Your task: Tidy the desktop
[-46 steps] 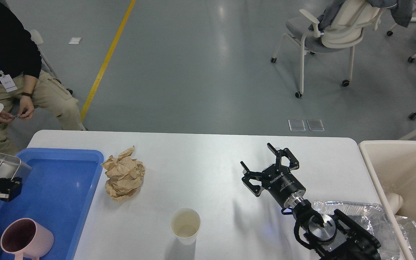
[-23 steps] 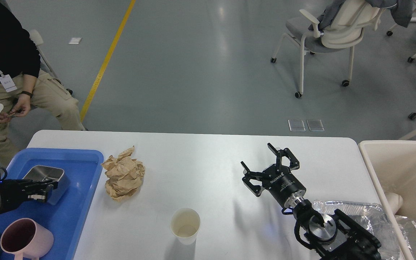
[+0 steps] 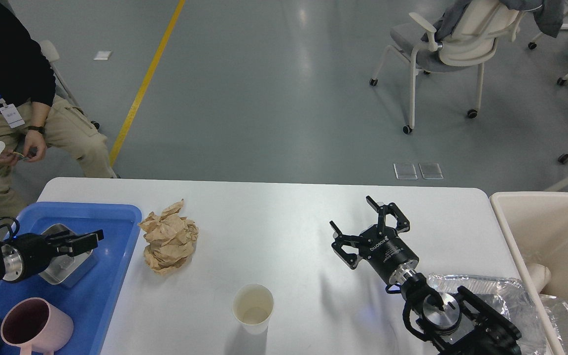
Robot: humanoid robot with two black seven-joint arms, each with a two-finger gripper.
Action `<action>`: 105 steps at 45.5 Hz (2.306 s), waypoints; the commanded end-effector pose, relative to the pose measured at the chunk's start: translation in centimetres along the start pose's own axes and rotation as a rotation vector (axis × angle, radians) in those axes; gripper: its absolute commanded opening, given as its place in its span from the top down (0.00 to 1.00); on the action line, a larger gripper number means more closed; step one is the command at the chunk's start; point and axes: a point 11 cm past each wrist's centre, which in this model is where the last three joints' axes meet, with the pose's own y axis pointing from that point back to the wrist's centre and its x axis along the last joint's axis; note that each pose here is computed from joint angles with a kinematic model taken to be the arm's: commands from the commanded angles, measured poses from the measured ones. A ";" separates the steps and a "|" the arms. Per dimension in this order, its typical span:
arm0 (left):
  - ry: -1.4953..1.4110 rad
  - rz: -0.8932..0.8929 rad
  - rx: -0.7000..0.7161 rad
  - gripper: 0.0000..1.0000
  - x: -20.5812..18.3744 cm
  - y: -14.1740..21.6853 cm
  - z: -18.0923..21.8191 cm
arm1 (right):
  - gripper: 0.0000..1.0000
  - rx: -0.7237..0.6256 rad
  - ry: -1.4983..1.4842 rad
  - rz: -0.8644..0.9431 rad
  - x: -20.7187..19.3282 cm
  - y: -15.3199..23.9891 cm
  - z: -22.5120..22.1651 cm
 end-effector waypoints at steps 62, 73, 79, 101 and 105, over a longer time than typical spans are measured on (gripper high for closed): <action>1.391 0.581 -0.574 0.03 2.0 -0.6 15.4 | 0.00 0.028 0.091 0.060 0.3 0.6 -4.3; 1.542 0.551 -0.600 0.03 2.3 -0.3 14.2 | 0.00 0.052 0.112 0.064 0.2 1.0 -6.0; 1.571 0.566 -0.599 0.03 2.7 -0.1 13.6 | 0.00 0.087 0.119 0.057 -0.1 1.5 -7.5; 1.584 0.572 -0.597 0.03 2.5 -0.2 13.5 | 0.00 0.181 0.253 0.035 -1.7 4.6 -15.2; 1.586 0.571 -0.598 0.03 2.5 -0.2 13.6 | 0.00 0.235 0.234 0.039 -2.0 5.0 -16.8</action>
